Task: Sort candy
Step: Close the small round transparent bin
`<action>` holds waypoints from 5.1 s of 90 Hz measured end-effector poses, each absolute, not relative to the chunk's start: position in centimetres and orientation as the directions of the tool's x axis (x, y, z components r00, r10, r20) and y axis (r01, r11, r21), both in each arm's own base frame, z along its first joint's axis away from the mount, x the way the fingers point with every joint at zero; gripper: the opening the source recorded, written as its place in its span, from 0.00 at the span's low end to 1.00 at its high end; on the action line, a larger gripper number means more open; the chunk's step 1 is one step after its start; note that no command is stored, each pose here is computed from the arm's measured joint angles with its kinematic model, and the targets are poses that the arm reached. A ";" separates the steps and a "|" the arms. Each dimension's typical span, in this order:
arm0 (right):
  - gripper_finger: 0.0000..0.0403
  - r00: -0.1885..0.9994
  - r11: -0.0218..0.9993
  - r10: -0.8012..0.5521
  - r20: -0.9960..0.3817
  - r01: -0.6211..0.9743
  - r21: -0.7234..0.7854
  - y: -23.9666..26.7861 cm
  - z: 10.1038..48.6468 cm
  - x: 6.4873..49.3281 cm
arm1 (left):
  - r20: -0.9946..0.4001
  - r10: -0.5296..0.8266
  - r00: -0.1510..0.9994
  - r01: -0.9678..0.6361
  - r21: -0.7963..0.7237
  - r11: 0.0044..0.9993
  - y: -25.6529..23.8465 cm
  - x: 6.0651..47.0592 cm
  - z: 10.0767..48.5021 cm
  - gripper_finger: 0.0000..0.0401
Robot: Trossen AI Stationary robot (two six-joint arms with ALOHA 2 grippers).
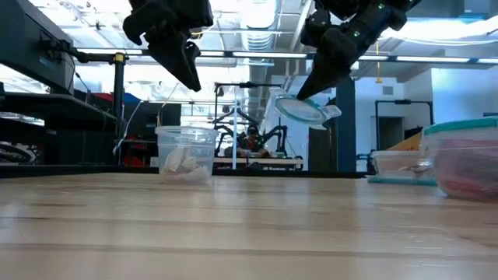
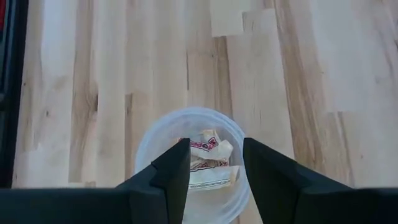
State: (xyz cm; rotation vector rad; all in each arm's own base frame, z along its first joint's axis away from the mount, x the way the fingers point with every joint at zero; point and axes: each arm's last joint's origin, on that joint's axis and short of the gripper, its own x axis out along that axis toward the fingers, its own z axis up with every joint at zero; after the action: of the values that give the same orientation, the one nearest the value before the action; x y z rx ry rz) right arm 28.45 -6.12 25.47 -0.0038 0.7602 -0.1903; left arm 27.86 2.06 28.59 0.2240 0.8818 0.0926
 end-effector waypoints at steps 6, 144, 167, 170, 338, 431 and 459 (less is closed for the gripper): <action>0.00 0.708 0.983 -0.173 -0.684 0.170 -0.072 -6.1 25.5 28.4 | -0.754 0.173 0.633 0.011 0.232 0.973 2.1 27.9 28.6 0.33; 0.00 0.805 0.820 0.564 -0.183 -0.519 0.241 -2.1 31.3 29.0 | -0.456 0.110 0.883 0.119 0.445 0.887 3.7 30.1 31.5 0.33; 0.00 0.818 0.836 0.545 -0.184 -0.511 0.201 -2.3 31.3 29.1 | -0.386 -0.036 0.922 0.175 0.331 0.927 3.0 30.4 32.2 0.33; 0.00 0.818 0.836 0.544 -0.184 -0.512 0.195 -2.3 31.3 29.1 | -0.378 -0.045 0.925 0.176 0.322 0.930 3.0 30.4 32.2 0.33; 0.41 0.819 0.985 0.092 -0.567 0.008 0.170 -8.2 29.1 23.8 | -0.394 -0.242 0.886 -0.123 -0.706 0.697 7.2 21.5 27.0 0.02; 0.41 0.770 0.974 0.144 -0.621 0.002 0.228 -7.3 26.2 25.0 | -0.404 -0.299 0.864 -0.215 -0.835 0.507 12.4 19.8 19.8 0.02; 0.41 0.768 0.971 0.157 -0.621 -0.005 0.240 -6.9 26.2 25.1 | -0.416 -0.279 0.865 -0.216 -0.812 0.542 12.9 19.4 19.7 0.12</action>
State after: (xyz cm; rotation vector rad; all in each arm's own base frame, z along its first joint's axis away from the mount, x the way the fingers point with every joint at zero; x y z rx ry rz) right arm 25.12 -6.91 26.20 0.2303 0.6915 0.0890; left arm 19.37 12.89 19.68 -1.0114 0.5470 -0.0402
